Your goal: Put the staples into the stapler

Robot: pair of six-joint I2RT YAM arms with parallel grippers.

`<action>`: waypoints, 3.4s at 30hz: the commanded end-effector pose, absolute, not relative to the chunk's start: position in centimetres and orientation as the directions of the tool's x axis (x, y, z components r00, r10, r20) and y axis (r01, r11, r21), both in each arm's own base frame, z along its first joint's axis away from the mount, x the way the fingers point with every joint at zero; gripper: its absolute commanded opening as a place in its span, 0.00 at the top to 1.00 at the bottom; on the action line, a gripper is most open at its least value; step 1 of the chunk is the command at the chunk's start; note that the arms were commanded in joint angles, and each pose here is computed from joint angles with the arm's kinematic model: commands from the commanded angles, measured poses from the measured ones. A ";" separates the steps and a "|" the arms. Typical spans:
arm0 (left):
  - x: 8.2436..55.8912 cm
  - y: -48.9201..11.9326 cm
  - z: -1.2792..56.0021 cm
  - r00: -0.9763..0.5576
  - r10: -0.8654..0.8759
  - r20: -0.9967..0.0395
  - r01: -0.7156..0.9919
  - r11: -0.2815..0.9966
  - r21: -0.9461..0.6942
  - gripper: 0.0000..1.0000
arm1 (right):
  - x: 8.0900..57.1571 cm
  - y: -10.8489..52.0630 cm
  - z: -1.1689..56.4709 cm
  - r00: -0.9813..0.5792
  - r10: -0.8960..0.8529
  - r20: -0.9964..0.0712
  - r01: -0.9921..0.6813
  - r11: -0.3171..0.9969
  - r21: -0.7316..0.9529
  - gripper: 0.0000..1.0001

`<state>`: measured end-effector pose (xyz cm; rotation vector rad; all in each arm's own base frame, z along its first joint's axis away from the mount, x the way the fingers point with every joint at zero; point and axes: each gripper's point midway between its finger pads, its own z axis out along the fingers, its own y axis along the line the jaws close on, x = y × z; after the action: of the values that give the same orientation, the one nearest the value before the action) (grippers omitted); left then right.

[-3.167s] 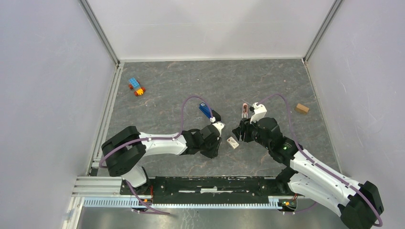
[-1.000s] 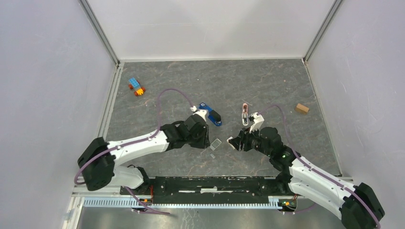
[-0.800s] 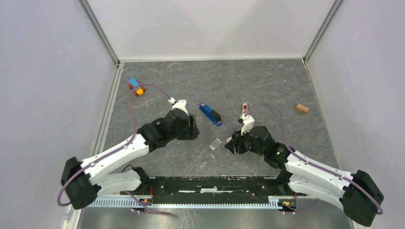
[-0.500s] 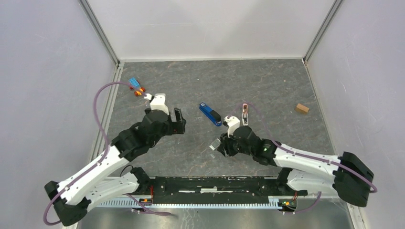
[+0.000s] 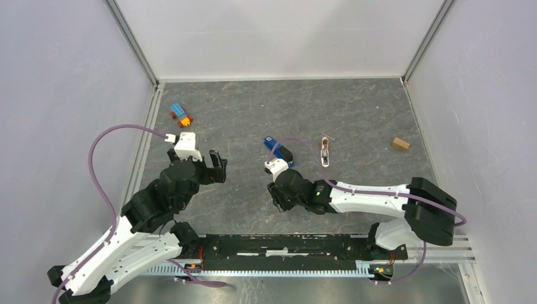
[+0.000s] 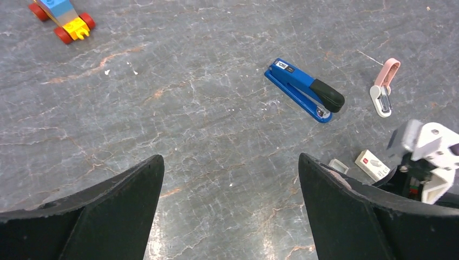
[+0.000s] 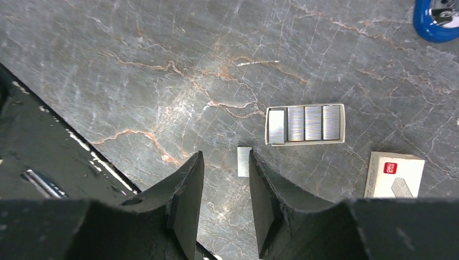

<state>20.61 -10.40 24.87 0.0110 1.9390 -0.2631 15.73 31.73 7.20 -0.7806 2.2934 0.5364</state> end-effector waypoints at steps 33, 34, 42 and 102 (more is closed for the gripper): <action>20.5 -8.9 25.6 -0.310 -0.078 -0.948 0.135 0.983 -0.125 0.00 | 14.2 30.9 1.2 -0.618 -0.559 -0.553 -0.698 0.714 0.058 0.64; 20.4 -8.9 25.6 -0.309 -0.081 -0.948 0.136 0.982 -0.128 0.00 | 14.1 30.9 1.0 -0.621 -0.558 -0.551 -0.697 0.714 0.063 0.65; 20.3 -8.7 25.7 -0.305 -0.090 -0.948 0.134 0.981 -0.137 0.00 | 14.2 30.7 1.2 -0.620 -0.554 -0.556 -0.693 0.719 0.056 0.75; 20.3 -9.1 25.0 -0.333 -0.075 -0.940 0.138 0.982 -0.127 0.00 | 34.2 13.8 5.6 -0.691 -0.087 -0.717 -0.145 0.989 0.020 0.77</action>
<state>19.96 -9.09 24.73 0.0443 1.9110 -0.2300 33.29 13.81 5.17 -0.1882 2.3831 0.0779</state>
